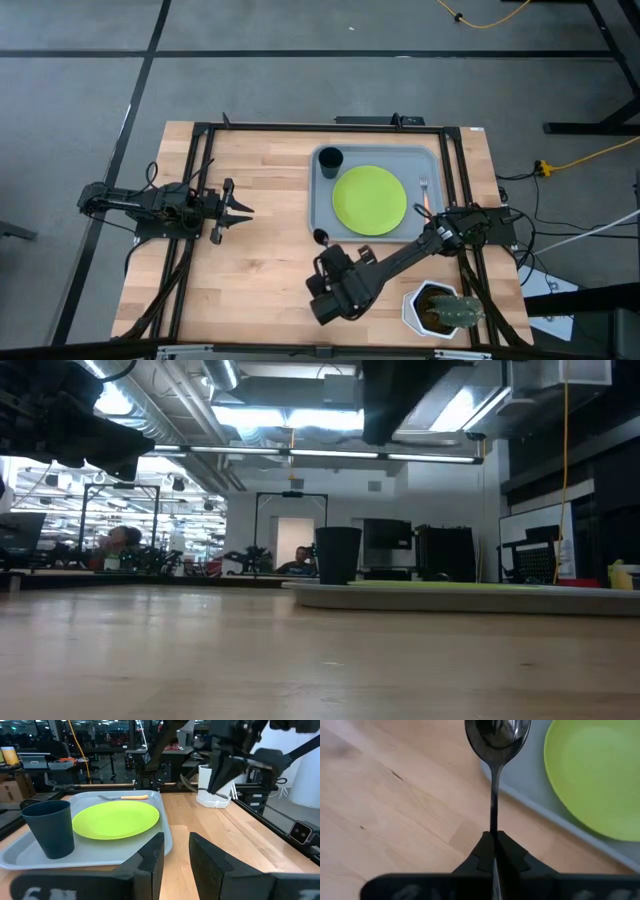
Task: Pick and place plate/cup/fork/spoon on tray
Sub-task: Put the black spoon on the gray serving tray to the right of the light green plate
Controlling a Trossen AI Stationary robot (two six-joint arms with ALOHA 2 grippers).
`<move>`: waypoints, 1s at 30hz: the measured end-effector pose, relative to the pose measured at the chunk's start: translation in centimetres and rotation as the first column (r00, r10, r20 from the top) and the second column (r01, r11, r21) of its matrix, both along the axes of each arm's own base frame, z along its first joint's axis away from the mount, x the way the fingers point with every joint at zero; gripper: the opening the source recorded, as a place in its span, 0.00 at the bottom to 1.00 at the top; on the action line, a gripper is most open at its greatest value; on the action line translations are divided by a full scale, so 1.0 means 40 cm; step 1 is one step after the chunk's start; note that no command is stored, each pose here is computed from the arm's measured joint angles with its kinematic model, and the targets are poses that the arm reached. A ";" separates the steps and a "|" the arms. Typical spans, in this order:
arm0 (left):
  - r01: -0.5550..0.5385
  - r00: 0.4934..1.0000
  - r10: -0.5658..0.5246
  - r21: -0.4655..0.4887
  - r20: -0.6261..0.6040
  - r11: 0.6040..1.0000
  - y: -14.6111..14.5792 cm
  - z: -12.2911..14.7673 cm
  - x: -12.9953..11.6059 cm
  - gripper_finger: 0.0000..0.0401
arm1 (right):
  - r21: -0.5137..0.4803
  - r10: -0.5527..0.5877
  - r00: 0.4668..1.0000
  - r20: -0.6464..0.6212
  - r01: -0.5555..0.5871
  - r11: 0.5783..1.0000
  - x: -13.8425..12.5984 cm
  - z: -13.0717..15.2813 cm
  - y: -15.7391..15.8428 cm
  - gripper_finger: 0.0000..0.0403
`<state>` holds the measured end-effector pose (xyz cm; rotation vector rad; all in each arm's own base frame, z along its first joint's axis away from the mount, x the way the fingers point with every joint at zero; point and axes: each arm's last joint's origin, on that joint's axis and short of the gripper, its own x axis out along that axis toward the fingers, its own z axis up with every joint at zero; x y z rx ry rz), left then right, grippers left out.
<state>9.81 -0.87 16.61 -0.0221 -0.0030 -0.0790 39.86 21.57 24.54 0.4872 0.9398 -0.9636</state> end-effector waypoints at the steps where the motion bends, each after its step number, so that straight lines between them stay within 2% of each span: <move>1: 0.000 1.000 0.000 0.000 0.000 1.000 0.000 0.000 0.000 0.21 | -0.003 0.005 1.000 -0.003 -0.005 1.000 -0.001 0.005 -0.007 0.01; 8: 0.000 1.000 0.000 0.000 0.000 1.000 0.000 0.000 0.000 0.21 | -0.026 -0.042 0.988 -0.152 0.038 0.999 -0.030 -0.042 -0.079 0.01; 12: 0.000 1.000 0.000 0.000 0.000 1.000 0.000 0.000 0.000 0.21 | -0.037 -0.076 0.985 -0.154 0.071 0.997 -0.078 -0.019 -0.106 0.01; 18: 0.000 1.000 0.000 0.000 0.000 1.000 0.000 0.000 0.000 0.21 | -0.104 -0.110 0.979 -0.174 0.093 0.990 -0.189 -0.001 -0.165 0.01; 22: 0.000 1.000 0.000 0.000 0.000 1.000 0.000 0.000 0.000 0.21 | -0.141 -0.163 0.976 -0.143 0.142 0.980 -0.281 -0.023 -0.215 0.01; 26: -0.001 1.000 0.001 0.000 0.000 1.000 0.000 0.000 0.000 0.21 | -0.124 -0.232 0.969 -0.082 0.221 0.967 -0.383 -0.061 -0.268 0.01; 30: 0.000 1.000 0.000 0.000 0.000 1.000 0.000 0.000 0.000 0.21 | -0.051 -0.299 0.954 0.013 0.299 0.953 -0.470 -0.110 -0.313 0.01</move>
